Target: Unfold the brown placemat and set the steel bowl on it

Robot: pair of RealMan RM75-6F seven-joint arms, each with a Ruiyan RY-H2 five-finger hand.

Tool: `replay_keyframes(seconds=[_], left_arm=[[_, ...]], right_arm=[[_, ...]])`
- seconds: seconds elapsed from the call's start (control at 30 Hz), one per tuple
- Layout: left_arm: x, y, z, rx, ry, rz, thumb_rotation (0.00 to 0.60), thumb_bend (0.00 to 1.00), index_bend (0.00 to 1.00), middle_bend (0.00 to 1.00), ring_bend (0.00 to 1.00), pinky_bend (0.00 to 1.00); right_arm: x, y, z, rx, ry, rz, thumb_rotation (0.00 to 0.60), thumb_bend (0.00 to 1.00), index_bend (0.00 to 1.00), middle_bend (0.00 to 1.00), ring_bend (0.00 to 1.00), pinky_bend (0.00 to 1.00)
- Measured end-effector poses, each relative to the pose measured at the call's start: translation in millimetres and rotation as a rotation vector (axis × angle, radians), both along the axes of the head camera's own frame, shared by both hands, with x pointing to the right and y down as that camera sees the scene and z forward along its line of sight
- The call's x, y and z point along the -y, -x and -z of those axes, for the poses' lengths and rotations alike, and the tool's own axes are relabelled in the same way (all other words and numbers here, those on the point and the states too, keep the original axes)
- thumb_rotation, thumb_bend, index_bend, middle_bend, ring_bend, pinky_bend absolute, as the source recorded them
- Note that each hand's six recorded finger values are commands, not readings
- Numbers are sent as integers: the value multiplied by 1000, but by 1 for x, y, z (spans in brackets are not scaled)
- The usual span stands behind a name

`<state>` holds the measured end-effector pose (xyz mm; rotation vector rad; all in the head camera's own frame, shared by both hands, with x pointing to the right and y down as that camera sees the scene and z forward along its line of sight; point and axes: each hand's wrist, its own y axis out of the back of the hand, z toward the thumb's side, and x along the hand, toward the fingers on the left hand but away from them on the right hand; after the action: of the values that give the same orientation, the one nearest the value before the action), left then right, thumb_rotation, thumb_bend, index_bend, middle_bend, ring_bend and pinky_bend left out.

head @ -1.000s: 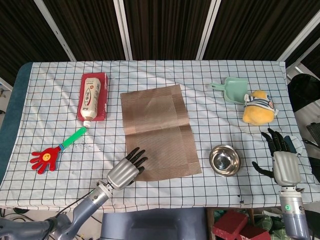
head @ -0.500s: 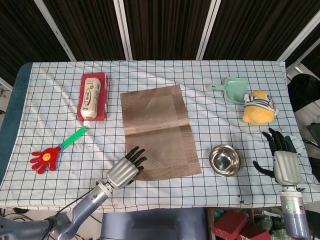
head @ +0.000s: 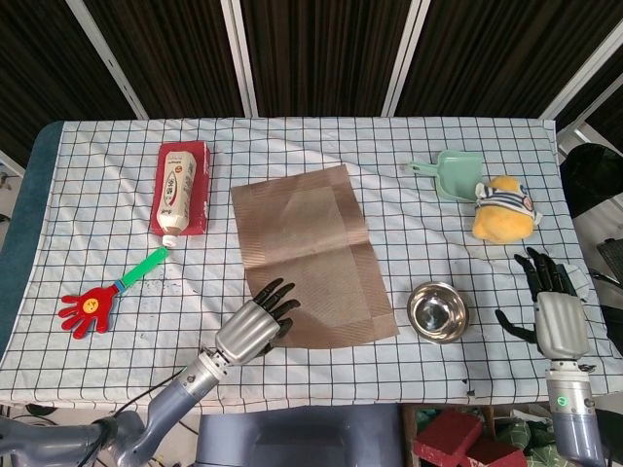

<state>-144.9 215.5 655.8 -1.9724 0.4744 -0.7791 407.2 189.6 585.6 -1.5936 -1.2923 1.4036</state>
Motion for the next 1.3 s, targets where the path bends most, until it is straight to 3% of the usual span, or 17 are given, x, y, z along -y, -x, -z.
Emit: replay_keyframes(seconds=[0.5,0.9,1.07,1.3], left_arm=[[-26,-22,23,-84,50,-107,600,403,681,243,37,71],[-40,-11,41,-127,109,-179,600,402,688,243,37,71],[-37,6,50,-133,131,-172,600,402,694,243,37,71],[-16,49,61,-105,121,-98,600,402,696,243,37,71]], right_arm=[[6,-8,0,-7,-5,-34,600,181,138,36,34,161],[6,-10,0,1,-2,-53,600,182,138,37,34,161],[6,-9,-1,1,3,-55,600,182,138,37,33,161],[5,-8,-3,-1,13,-53,600,181,139,37,26,161]])
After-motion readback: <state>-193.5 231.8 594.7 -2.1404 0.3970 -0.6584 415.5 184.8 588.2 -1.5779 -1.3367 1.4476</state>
